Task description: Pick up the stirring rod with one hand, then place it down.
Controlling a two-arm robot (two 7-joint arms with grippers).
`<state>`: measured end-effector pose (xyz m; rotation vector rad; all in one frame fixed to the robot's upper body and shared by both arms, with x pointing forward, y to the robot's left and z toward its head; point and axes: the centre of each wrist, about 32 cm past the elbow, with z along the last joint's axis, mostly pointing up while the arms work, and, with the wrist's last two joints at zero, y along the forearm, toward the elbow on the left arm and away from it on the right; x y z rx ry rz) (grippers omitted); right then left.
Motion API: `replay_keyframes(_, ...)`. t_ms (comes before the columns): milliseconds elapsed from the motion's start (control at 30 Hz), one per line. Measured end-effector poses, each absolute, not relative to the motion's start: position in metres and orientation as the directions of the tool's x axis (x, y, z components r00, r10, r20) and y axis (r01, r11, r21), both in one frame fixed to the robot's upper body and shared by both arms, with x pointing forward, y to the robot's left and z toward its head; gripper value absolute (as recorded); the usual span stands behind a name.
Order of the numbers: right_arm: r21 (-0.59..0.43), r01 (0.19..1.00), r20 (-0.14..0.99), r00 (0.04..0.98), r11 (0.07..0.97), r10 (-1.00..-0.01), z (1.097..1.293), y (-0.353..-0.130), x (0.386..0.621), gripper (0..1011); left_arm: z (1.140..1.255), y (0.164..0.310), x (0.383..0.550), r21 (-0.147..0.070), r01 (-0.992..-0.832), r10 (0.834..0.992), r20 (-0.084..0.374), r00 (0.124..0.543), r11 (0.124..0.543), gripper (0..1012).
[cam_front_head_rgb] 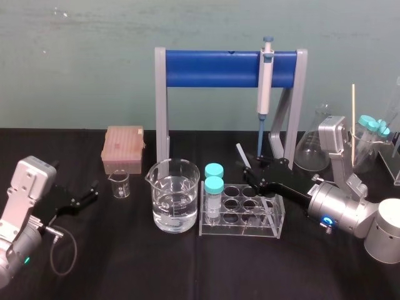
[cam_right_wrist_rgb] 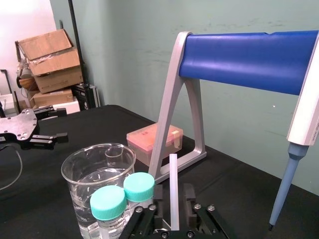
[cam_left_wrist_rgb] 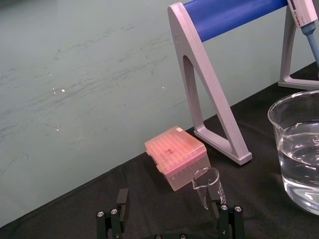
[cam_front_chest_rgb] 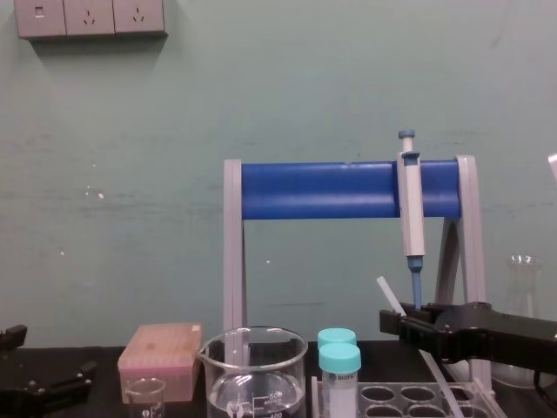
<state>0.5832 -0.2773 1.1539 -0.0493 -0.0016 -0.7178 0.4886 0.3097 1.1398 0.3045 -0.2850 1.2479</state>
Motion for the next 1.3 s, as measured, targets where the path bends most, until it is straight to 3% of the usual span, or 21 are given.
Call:
replay_keyframes(267, -0.044, 0.658, 0.018, 0.753, 0.752, -0.658, 1.154, -0.277, 0.583, 78, 1.14, 0.31, 0.489, 0.07, -0.955, 0.88, 0.374, 0.292, 0.287, 1000)
replay_keyframes(700, -0.031, 0.663, 0.037, 0.749, 0.748, -0.662, 1.157, -0.277, 0.583, 70, 1.14, 0.31, 0.489, 0.07, -0.955, 0.88, 0.374, 0.292, 0.287, 1000)
replay_keyframes(1000, 0.116, 0.65, 0.159, 0.734, 0.751, -0.66, 1.176, -0.271, 0.582, 69, 1.14, 0.31, 0.489, 0.07, -0.955, 0.88, 0.374, 0.292, 0.287, 1000)
replay_keyframes(1167, 0.274, 0.633, 0.24, 0.684, 0.724, -0.689, 1.193, -0.263, 0.587, 70, 1.14, 0.31, 0.489, 0.07, -0.955, 0.88, 0.374, 0.292, 0.287, 1000)
replay_keyframes(1300, 0.34, 0.622, 0.251, 0.663, 0.705, -0.705, 1.194, -0.262, 0.588, 69, 1.14, 0.31, 0.489, 0.07, -0.955, 0.88, 0.374, 0.292, 0.287, 1000)
